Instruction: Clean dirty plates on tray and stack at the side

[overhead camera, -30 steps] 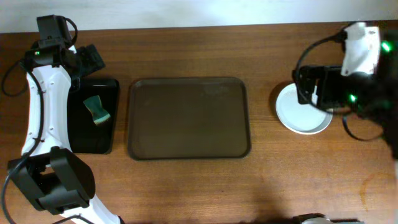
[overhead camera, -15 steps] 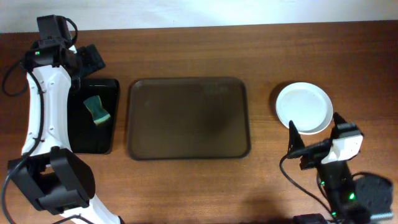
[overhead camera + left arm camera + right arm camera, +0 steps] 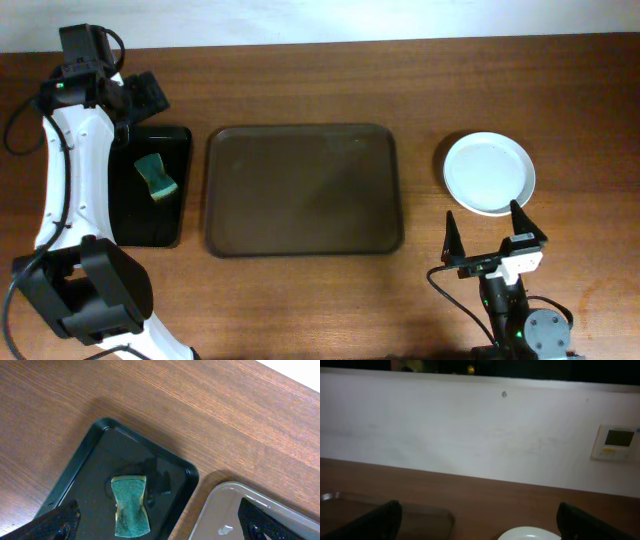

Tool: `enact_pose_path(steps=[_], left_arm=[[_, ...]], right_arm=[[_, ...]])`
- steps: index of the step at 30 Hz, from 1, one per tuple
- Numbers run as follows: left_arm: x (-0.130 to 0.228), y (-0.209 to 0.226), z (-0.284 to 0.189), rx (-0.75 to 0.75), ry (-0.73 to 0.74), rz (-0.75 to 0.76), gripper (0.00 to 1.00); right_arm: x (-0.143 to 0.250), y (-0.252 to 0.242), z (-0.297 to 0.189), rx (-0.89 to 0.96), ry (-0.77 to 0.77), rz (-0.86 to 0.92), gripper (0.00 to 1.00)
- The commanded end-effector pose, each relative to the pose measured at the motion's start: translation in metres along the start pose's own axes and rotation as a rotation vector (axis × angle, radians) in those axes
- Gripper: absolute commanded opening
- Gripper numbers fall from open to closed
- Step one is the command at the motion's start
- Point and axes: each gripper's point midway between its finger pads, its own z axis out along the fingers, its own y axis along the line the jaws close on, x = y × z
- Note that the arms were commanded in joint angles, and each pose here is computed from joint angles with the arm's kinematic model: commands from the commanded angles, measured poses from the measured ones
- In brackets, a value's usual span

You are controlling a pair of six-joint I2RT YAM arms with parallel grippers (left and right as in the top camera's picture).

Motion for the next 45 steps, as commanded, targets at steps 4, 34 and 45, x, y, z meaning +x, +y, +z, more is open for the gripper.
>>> enact_pose_path(steps=[4, 34, 45], left_arm=[[-0.003, 0.001, -0.001, 0.002, -0.007, -0.006, 0.99], [-0.005, -0.006, -0.134, -0.119, -0.262, 0.084, 0.99], [0.148, 0.042, -0.141, 0.138, -0.781, 0.018, 0.99]], right_arm=[[0.054, 0.002, 0.002, -0.003, 0.115, 0.009, 0.98], [0.075, 0.002, -0.001, 0.0, 0.199, 0.026, 0.98], [0.075, 0.002, -0.001, 0.0, 0.199, 0.026, 0.98]])
